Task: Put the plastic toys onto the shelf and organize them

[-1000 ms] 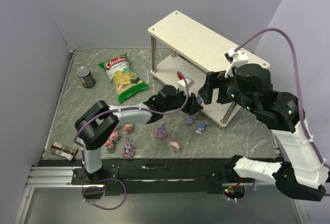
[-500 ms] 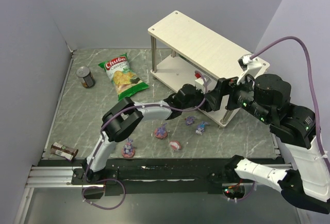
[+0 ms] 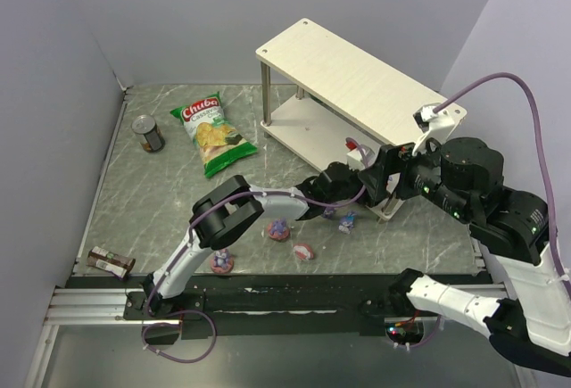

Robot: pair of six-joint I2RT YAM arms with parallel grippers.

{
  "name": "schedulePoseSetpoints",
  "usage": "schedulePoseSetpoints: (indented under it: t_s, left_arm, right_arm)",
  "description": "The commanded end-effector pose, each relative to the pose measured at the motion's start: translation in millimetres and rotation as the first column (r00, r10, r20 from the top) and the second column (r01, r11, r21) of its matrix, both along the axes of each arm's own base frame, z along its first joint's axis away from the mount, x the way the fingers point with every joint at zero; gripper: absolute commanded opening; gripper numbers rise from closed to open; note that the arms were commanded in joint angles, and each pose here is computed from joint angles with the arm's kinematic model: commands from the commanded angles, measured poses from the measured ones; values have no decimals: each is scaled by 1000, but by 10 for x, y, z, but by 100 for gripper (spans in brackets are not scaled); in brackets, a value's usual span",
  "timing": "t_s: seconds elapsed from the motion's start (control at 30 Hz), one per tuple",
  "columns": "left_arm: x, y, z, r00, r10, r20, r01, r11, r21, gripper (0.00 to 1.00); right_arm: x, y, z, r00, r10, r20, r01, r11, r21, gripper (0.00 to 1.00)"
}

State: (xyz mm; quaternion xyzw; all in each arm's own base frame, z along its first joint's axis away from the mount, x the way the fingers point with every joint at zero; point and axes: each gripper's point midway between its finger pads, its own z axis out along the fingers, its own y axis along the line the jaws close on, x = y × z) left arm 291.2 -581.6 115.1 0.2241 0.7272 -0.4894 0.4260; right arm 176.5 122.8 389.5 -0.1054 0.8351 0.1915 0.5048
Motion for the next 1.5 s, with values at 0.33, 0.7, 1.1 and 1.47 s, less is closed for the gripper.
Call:
schedulePoseSetpoints:
  t_s: [0.33,0.7,1.1,1.47]
  left_arm:
    - [96,-29,-92,981,45,188,-55,997,49,26]
    - [62,2,-246,988,52,149,-58,997,40,49]
    - [31,-13,-260,983,34,179,-47,997,67,74]
    - [71,2,-246,981,64,185,-79,994,71,81]
  right_arm:
    - [19,-54,-149,999,-38,-26,37,999,-26,96]
    - [37,-35,-232,998,-37,-51,35,998,-48,96]
    - [31,-29,-280,998,-34,-60,31,998,-53,95]
    - [31,-23,-313,997,-35,-69,31,998,-54,95]
